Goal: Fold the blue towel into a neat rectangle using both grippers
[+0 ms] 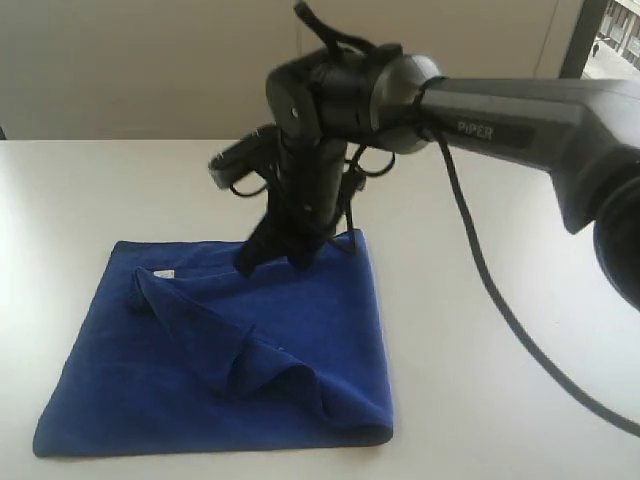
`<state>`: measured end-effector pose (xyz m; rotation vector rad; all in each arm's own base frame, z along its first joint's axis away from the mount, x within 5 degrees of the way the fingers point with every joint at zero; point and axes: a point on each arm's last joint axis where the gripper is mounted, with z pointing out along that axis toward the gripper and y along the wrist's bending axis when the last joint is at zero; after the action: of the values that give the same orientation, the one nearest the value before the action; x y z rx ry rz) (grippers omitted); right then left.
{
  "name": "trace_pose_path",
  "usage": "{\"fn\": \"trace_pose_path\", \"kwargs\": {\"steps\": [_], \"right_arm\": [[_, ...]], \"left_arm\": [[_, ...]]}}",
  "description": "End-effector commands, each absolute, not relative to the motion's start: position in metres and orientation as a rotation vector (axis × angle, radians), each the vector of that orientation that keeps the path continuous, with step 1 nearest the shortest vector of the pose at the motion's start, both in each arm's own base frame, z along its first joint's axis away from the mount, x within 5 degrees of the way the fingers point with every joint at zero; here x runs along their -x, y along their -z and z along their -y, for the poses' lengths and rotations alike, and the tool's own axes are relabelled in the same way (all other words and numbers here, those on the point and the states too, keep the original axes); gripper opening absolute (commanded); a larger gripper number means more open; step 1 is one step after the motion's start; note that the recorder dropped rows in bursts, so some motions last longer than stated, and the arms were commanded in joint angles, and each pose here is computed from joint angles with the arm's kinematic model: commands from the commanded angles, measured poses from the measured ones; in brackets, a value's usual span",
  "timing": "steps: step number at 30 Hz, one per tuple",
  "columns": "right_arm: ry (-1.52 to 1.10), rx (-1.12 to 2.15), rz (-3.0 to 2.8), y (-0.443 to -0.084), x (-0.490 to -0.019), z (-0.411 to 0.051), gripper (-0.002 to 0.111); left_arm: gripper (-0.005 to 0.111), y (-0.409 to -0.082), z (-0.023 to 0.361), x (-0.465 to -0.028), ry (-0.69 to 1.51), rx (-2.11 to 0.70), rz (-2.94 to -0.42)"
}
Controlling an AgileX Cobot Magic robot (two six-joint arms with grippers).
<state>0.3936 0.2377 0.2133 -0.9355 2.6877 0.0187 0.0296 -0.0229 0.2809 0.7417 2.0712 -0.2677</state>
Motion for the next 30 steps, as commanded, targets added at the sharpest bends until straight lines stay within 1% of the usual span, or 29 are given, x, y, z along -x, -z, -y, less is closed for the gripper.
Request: {"fn": "trace_pose_path", "kwargs": {"steps": [1, 8, 12, 16, 22, 25, 27, 30], "right_arm": [[-0.003, 0.945, -2.729, -0.179, -0.387, -0.225, 0.000], [0.009, 0.963, -2.745, -0.153, -0.377, -0.218, 0.000], [0.033, 0.894, -2.775, -0.139, -0.378, -0.204, 0.000], [0.074, 0.865, -2.845, -0.121, -0.373, -0.179, 0.000], [0.247, 0.898, -3.005, -0.098, -0.358, -0.131, 0.000], [0.319, 0.889, -3.056, -0.099, -0.346, -0.106, 0.000], [0.324, 0.868, -3.061, -0.103, -0.340, -0.096, 0.000], [0.294, 0.838, -2.994, -0.110, -0.343, -0.093, 0.000]], "left_arm": [[0.000, -0.278, 0.022, -0.029, 0.263, -0.750, -2.077], [0.000, -0.267, 0.025, -0.031, 0.279, -0.747, -2.100], [0.000, -0.268, 0.025, -0.031, 0.277, -0.744, -2.092], [0.000, -0.268, 0.025, -0.032, 0.278, -0.743, -2.090], [0.000, -0.269, 0.025, -0.032, 0.278, -0.742, -2.086], [0.000, -0.269, 0.025, -0.032, 0.278, -0.742, -2.086], [0.000, -0.269, 0.025, -0.032, 0.278, -0.742, -2.086], [0.000, -0.269, 0.025, -0.032, 0.278, -0.740, -2.082]]}}
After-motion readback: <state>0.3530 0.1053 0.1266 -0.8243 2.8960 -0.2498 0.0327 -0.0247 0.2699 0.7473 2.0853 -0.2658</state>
